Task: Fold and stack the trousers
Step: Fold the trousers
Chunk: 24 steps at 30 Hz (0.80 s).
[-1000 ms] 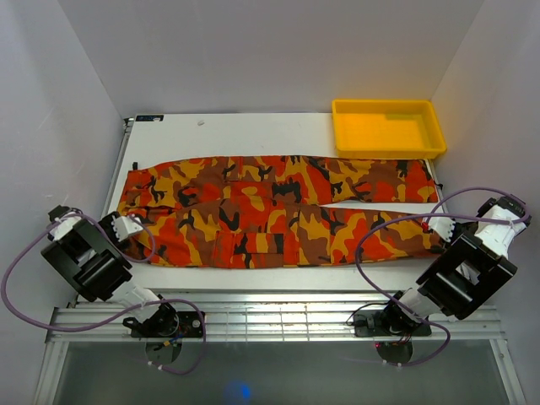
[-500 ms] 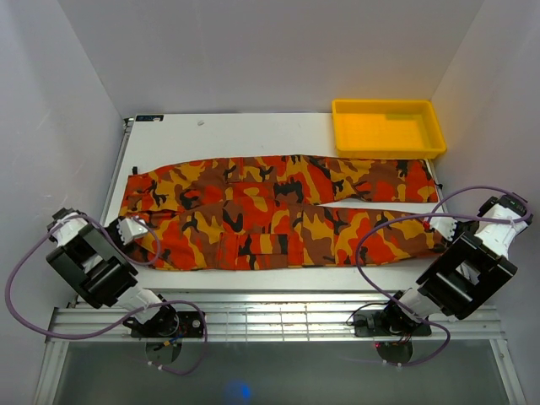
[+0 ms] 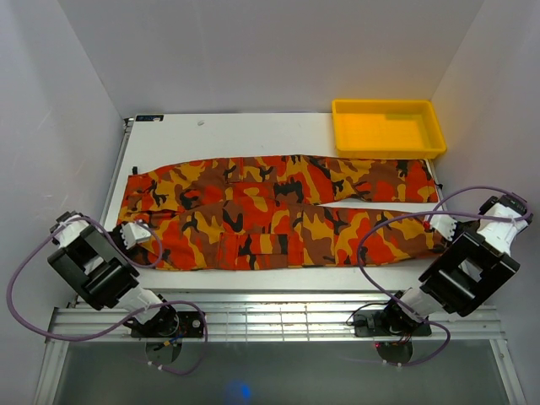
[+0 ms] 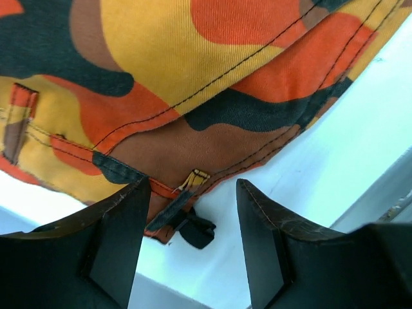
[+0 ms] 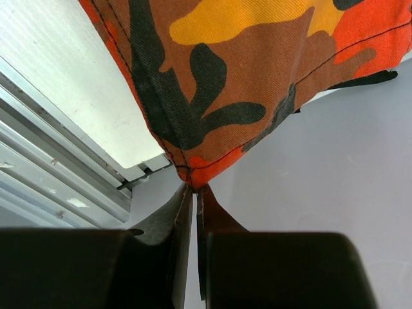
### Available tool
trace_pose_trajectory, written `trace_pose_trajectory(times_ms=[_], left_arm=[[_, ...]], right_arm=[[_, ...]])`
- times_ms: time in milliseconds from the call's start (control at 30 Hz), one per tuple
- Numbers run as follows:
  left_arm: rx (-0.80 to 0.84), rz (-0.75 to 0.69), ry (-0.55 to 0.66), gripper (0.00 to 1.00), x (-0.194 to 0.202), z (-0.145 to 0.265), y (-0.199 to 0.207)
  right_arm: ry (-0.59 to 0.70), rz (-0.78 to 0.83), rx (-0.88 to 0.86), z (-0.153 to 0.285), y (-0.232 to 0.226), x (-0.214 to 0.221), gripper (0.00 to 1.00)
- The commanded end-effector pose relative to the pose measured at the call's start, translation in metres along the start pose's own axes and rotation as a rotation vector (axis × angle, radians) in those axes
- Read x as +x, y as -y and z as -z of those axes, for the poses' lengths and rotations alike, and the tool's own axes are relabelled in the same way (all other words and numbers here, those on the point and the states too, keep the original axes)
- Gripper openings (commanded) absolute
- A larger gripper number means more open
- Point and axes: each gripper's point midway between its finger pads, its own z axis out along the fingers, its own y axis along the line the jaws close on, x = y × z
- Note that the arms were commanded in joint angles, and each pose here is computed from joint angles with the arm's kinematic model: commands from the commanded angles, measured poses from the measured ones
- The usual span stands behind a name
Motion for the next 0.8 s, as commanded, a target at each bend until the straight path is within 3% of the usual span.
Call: trace_pose_trajectory(times_ms=[0,67,133,167,267,300,333,700,767], left_arm=[[-0.004,-0.534,-0.022,0.67,0.004,-0.011,-0.027],[-0.009,-0.515,-0.019,0.66,0.007,-0.017,-0.03],[-0.002,-0.481,-0.029,0.6,0.013,-0.027,-0.034],[-0.016,-0.481,-0.045,0.44,0.017,-0.028,-0.039],[-0.003,-0.449,-0.058,0.23,0.023,-0.032,-0.037],[0.003,-0.432,-0.055,0.08,0.024,-0.03,-0.034],[-0.003,-0.429,-0.047,0.0,0.021,-0.026,-0.034],[-0.132,-0.293,0.083,0.0,0.027,0.078,-0.031],[-0.206,-0.28,0.104,0.0,0.024,0.103,-0.048]], right_arm=[[-0.005,0.004,0.026,0.011,0.012,0.002,0.08],[-0.007,0.003,0.026,0.012,0.014,0.002,0.08],[-0.006,0.002,0.024,0.011,0.013,0.002,0.08],[-0.006,0.001,0.024,0.01,0.013,0.002,0.08],[-0.006,-0.004,0.037,0.01,0.018,0.004,0.08],[-0.009,-0.007,0.047,0.013,0.022,0.004,0.08],[-0.009,-0.011,0.048,0.014,0.023,0.005,0.08],[0.016,-0.053,0.115,0.044,0.038,0.026,0.08],[0.029,-0.052,0.125,0.049,0.038,0.028,0.08]])
